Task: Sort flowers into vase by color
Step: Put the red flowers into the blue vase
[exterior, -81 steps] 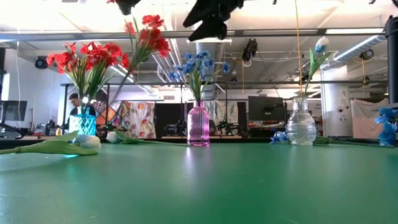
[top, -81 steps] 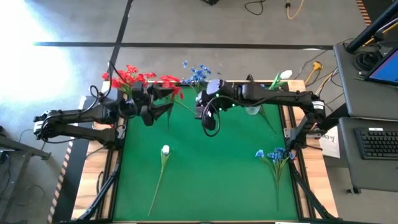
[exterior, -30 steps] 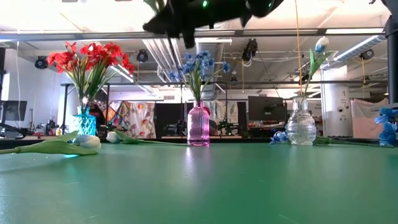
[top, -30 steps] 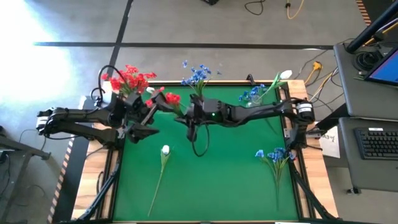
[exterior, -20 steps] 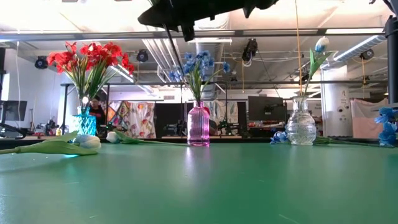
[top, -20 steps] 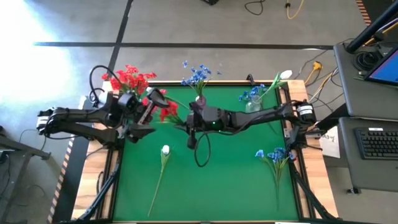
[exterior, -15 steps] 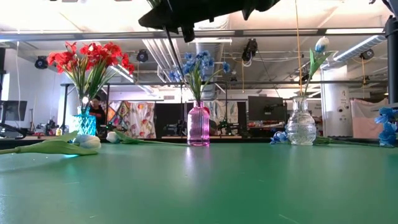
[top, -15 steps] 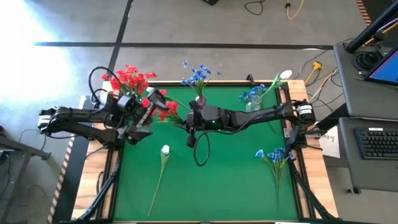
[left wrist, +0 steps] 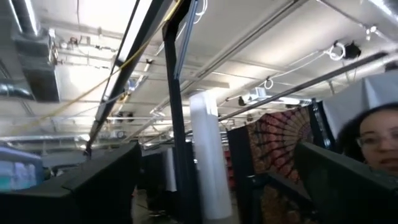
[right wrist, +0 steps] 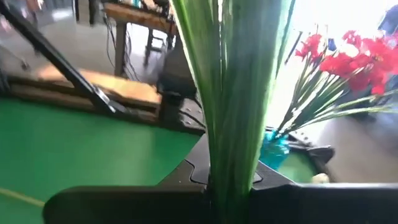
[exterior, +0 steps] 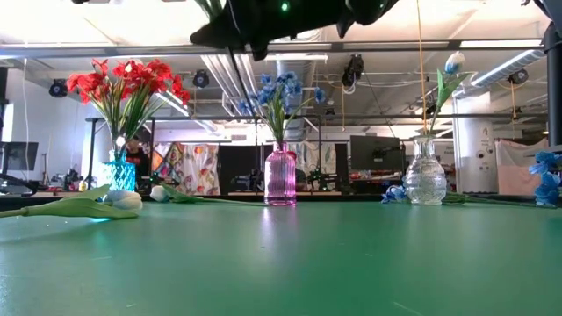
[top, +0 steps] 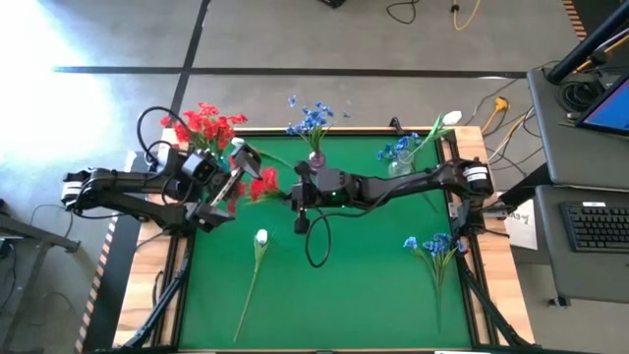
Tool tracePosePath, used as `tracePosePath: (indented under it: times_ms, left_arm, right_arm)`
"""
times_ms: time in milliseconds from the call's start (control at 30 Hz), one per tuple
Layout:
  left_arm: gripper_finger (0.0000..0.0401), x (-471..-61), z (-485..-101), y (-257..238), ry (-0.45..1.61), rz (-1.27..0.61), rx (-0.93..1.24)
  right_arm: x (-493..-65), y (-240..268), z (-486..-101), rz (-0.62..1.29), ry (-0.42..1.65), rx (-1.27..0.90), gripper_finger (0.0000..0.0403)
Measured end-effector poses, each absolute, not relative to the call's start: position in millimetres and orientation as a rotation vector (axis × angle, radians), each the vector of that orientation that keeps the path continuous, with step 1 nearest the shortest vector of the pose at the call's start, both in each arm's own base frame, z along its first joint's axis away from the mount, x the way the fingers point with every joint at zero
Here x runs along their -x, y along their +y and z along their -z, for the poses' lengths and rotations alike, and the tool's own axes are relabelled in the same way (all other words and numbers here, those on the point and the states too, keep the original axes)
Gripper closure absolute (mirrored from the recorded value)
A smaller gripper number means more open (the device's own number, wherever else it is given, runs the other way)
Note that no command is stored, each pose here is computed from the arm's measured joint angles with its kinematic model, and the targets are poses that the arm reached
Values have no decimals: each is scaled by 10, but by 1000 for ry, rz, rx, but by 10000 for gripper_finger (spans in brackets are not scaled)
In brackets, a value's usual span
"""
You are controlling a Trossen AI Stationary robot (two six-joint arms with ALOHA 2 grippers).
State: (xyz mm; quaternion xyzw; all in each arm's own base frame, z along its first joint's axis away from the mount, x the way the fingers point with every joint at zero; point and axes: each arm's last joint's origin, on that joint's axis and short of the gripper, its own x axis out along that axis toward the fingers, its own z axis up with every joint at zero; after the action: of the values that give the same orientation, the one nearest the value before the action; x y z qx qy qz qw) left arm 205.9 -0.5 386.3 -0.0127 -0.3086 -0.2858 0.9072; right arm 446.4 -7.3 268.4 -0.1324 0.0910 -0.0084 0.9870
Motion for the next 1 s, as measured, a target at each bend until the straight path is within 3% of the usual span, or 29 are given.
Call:
tracePosePath:
  times_ms: [333,500,633,1000]
  left_arm:
    - [1,-2030,-3883,10,-670,554,-63]
    - [1,-1870,-3980,56,-718,529,-84]
    - [1,-1739,-4040,92,-723,514,-71]
    - [1,-1564,-3872,179,-386,396,-51]
  right_arm:
    - [-4573,-241,-2744,41,207,361,394]
    - [-4540,-254,-2592,32,350,352,394]
    - [-4458,-286,-2449,146,542,336,394]
    - [-4033,-296,-2284,203,718,261,394]
